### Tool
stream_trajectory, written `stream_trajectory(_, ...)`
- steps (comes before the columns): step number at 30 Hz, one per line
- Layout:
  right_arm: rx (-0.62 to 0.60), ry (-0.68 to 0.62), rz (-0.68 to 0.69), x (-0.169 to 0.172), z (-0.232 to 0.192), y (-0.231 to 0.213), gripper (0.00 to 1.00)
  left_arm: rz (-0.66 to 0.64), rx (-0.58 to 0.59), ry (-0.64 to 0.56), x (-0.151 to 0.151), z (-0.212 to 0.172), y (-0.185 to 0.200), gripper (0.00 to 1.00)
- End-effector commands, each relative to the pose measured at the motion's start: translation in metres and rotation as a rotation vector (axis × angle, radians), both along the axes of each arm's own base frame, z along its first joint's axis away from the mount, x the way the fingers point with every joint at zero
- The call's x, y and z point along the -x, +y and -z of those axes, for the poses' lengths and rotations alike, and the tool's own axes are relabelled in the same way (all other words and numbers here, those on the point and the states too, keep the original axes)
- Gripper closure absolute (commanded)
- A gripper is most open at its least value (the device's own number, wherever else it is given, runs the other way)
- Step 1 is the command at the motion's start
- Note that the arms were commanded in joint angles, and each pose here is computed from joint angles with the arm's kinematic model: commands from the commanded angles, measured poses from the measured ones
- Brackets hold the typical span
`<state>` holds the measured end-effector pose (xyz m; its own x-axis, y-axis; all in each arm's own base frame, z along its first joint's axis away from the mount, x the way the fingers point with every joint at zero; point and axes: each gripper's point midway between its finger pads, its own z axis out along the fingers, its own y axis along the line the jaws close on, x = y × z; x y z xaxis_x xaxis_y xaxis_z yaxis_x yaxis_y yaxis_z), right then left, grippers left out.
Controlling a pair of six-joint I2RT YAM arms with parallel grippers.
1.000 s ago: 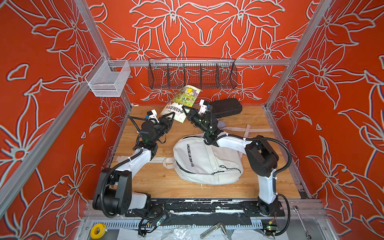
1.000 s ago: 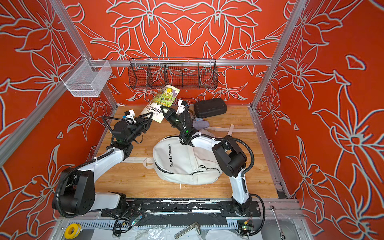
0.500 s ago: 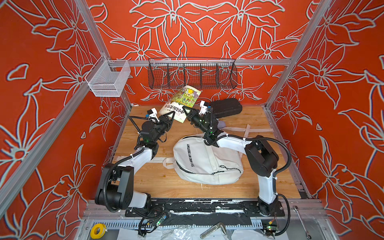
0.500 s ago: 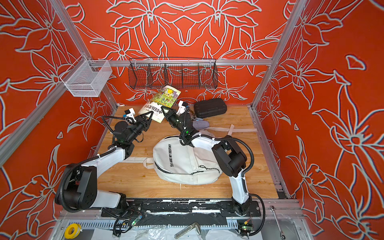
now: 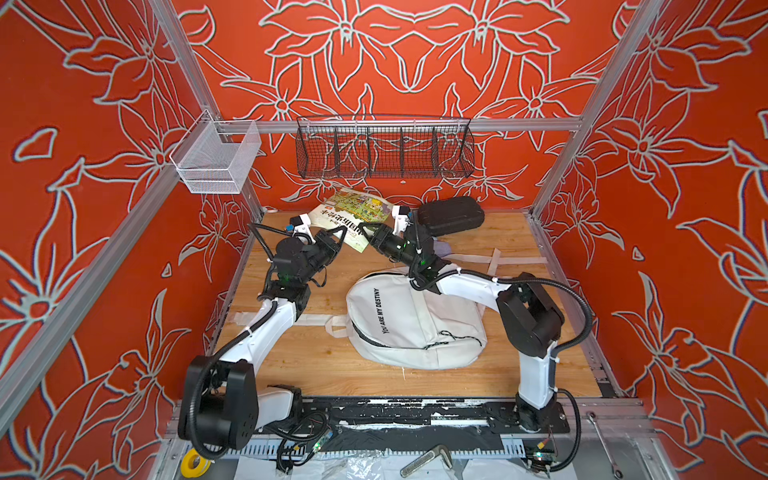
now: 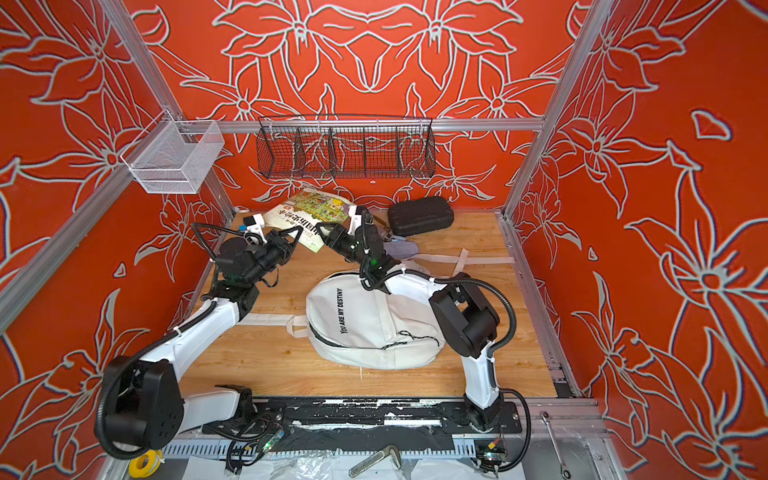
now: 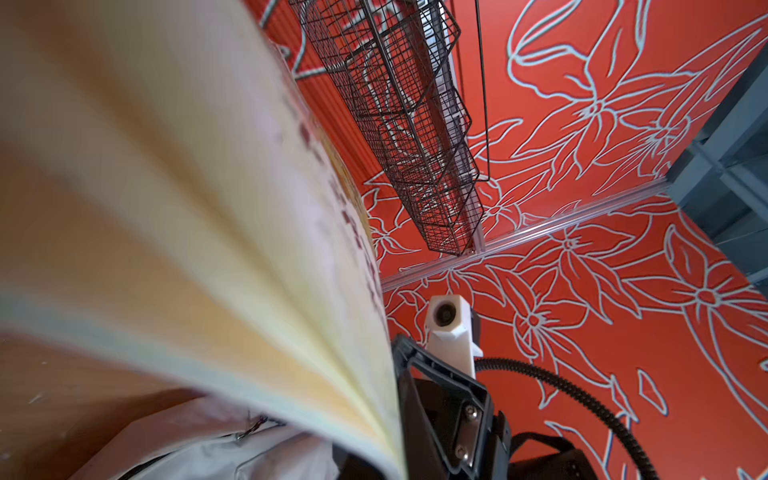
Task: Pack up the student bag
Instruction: 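Hold the book with the left gripper while the right gripper grasps the backpack opening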
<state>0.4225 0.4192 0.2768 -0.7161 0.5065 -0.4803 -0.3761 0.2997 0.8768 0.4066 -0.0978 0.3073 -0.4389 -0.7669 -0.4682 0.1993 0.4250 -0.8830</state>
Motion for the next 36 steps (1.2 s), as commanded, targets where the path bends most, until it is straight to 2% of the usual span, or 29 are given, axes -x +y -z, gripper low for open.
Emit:
stream_trajectory(1,0.279,-0.102,-0.223,0.047,0.029,0.006,0.44,0.033,-0.170,-0.034,0.018,-0.027,0.012,1.00)
stream_trajectory(4,0.456,-0.102,-0.341,0.072,0.060,0.003,0.42,0.020,-0.220,-0.005,0.026,-0.031,0.034,1.00)
stream_trajectory(7,0.647,-0.070,-0.381,0.088,0.091,-0.010,0.40,0.000,-0.280,0.068,0.031,-0.025,0.058,1.00)
stream_trajectory(9,0.678,-0.062,-0.413,0.096,0.102,-0.008,0.40,0.007,-0.315,0.096,0.033,-0.025,0.069,1.00)
stream_trajectory(13,0.841,-0.073,-0.544,0.122,0.123,0.007,0.40,-0.001,-0.407,0.149,0.032,-0.028,0.086,1.00)
stream_trajectory(16,0.885,-0.073,-0.638,0.140,0.131,0.018,0.40,-0.021,-0.437,0.172,0.031,-0.027,0.095,1.00)
stream_trajectory(21,0.928,-0.074,-0.717,0.161,0.136,0.021,0.40,-0.029,-0.437,0.187,0.035,-0.018,0.100,1.00)
stream_trajectory(27,1.087,-0.059,-0.780,0.183,0.140,0.010,0.40,-0.029,-0.435,0.199,0.038,-0.013,0.100,1.00)
stream_trajectory(30,1.143,-0.057,-0.807,0.191,0.146,0.005,0.42,-0.029,-0.439,0.193,0.041,-0.014,0.099,1.00)
stream_trajectory(36,1.112,-0.031,-0.860,0.203,0.152,0.010,0.45,-0.021,-0.441,0.198,0.045,-0.012,0.097,1.00)
